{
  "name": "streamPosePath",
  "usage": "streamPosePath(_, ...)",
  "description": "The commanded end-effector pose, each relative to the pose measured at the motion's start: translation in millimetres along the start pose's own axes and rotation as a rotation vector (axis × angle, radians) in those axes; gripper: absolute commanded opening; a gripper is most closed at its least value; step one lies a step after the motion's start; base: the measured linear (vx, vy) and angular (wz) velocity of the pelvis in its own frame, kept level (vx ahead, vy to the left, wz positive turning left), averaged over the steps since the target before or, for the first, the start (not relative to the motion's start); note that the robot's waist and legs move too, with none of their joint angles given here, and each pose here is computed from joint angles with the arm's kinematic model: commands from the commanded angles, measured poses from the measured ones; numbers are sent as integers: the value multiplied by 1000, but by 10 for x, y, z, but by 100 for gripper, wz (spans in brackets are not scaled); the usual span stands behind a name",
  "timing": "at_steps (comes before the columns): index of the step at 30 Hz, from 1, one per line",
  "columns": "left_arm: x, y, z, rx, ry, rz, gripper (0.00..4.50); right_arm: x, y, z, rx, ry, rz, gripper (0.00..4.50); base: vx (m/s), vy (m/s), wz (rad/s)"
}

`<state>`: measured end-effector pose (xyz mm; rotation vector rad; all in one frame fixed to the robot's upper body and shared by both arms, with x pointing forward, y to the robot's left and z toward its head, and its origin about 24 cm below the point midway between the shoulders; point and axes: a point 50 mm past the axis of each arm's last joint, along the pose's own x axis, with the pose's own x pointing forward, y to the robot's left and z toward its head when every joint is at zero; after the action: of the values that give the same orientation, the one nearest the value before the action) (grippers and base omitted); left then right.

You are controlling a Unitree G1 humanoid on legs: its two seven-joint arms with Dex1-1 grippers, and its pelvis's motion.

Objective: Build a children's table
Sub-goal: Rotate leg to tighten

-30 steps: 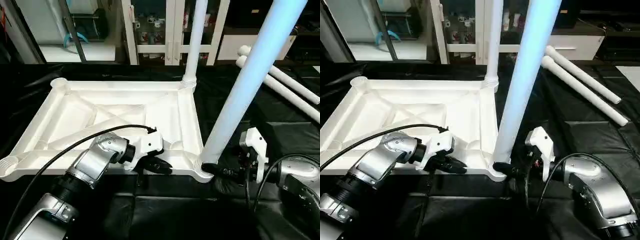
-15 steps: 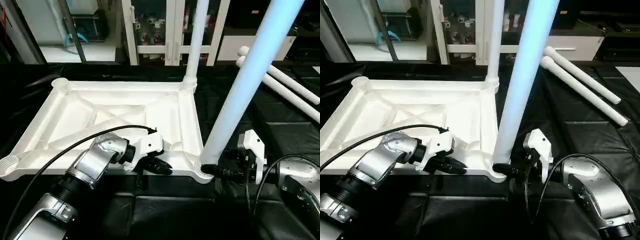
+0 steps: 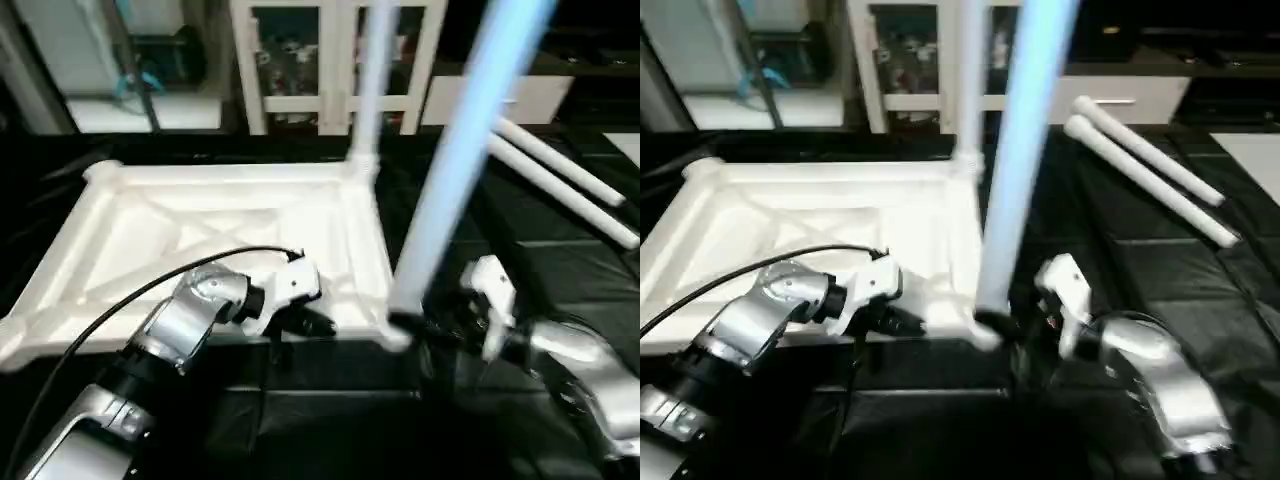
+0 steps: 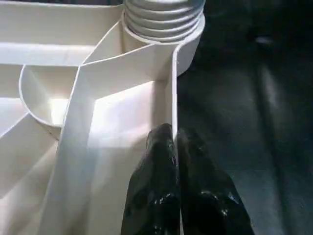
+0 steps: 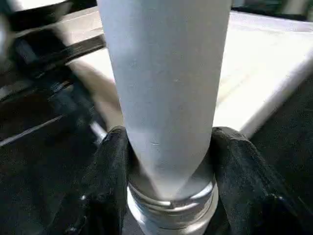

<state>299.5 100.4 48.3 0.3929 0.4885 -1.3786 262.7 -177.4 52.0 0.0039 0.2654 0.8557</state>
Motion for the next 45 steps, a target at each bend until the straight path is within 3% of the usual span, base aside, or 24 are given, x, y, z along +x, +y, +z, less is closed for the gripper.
streamPosePath(1, 153, -23, 92, -1, -30, 0, 0, 43, -180, -187, 99, 46, -216, 209, 0, 0, 0)
streamPosePath(7, 507, 89, 325, -133, -82, 251, 0, 538, -287, -299, 237, 33, -493, 209, -47, 13, -7)
streamPosePath(10, 634, 152, 465, -206, -116, 405, 0, 703, -325, -321, 280, 53, -628, 209, -65, 29, -6)
streamPosePath(13, 704, 198, 566, -215, -130, 502, 0, 841, -335, -281, 326, 41, -718, 209, -52, -18, 3)
streamPosePath(22, 658, 265, 485, -209, -78, 547, 0, 1026, -312, -167, 279, -2, -699, 209, 16, -18, -6)
streamPosePath(25, 633, 277, 452, -208, -69, 546, 0, 1028, -315, -141, 257, -17, -688, 209, 0, 0, 0)
streamPosePath(28, 593, 278, 391, -191, -51, 521, 0, 1017, -300, -42, 235, -100, -611, 279, 0, 0, 0)
streamPosePath(33, 557, 259, 350, -167, -40, 479, 0, 967, -280, 35, 207, -159, -541, 319, 0, 0, 0)
streamPosePath(35, 512, 218, 306, -139, -25, 410, 0, 868, -258, 73, 156, -175, -475, 341, 0, 0, 0)
streamPosePath(38, 392, 38, 242, -58, -33, 178, 0, 569, -204, 89, 73, -138, -298, 368, 0, 0, 0)
streamPosePath(45, 219, -154, 127, 33, 3, -50, 0, 156, -37, 112, -21, -39, 22, 427, 73, -23, 10)
